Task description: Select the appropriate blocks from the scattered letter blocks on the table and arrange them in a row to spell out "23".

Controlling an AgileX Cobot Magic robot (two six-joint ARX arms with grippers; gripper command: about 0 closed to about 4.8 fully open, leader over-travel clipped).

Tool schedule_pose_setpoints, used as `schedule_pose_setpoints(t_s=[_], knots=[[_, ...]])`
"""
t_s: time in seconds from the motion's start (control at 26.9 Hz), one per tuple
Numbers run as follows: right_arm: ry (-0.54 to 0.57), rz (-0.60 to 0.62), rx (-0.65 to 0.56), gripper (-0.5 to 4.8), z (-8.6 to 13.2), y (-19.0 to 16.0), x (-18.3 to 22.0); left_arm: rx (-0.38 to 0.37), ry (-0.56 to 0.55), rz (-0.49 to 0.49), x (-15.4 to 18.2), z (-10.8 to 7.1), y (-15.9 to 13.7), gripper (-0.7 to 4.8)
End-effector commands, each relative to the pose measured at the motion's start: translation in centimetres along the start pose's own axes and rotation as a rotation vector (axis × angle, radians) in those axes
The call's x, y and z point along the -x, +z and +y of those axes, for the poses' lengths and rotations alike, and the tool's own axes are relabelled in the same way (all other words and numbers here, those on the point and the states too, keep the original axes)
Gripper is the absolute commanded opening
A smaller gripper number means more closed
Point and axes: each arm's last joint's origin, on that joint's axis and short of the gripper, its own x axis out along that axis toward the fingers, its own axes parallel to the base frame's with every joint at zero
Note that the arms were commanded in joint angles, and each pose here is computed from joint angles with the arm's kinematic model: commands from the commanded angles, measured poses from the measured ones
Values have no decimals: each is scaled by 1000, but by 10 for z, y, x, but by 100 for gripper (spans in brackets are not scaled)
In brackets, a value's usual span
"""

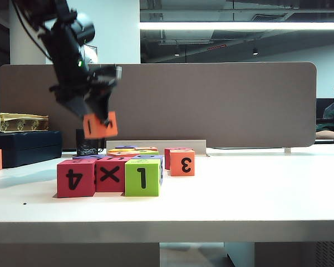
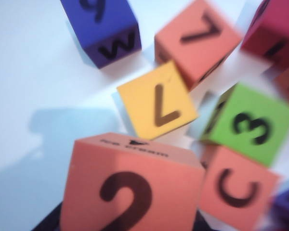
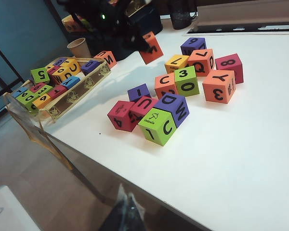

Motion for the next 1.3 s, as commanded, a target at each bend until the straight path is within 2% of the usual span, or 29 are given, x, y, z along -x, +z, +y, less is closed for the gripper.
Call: schedule_pose_setpoints(t_s=[0.04,0.15,0.22,0.37,0.41,0.45,0.56,0.6,0.71,0.93,1.15,1.3], knots=[[0,-11,12,-1,0,2,0,171,-43,31,21,-18,12,232],[-1,-11,12,-1,0,2,0,254,-121,54,27,-40,17,232],[-1,-13,13,-1,0,2,0,273,-193,64,26,-59,20,232],[-1,-11,11,-1,0,2,0,224,-264,74,24,-97,24,232],[-2,-9,10,-1,0,2,0,226,-283,71,24,-115,26,232],[-2,-9,10,-1,0,2,0,247,-284,65,23,-132,28,232],[-3,-9,10,-1,0,2,0,255,-272,44,21,-158,29,232],[-3,-9,9,-1,0,2,0,246,-254,49,18,-173,27,232],[-3,-9,9,-1,0,2,0,231,-218,80,9,-195,20,232],[-56,-17,9,-1,-1,2,0,279,-174,154,-19,-220,7,232],[-70,-19,9,-1,-2,2,0,395,-110,218,-47,-223,-3,232],[-70,-19,9,-1,-2,2,0,446,-87,236,-53,-223,-6,232]])
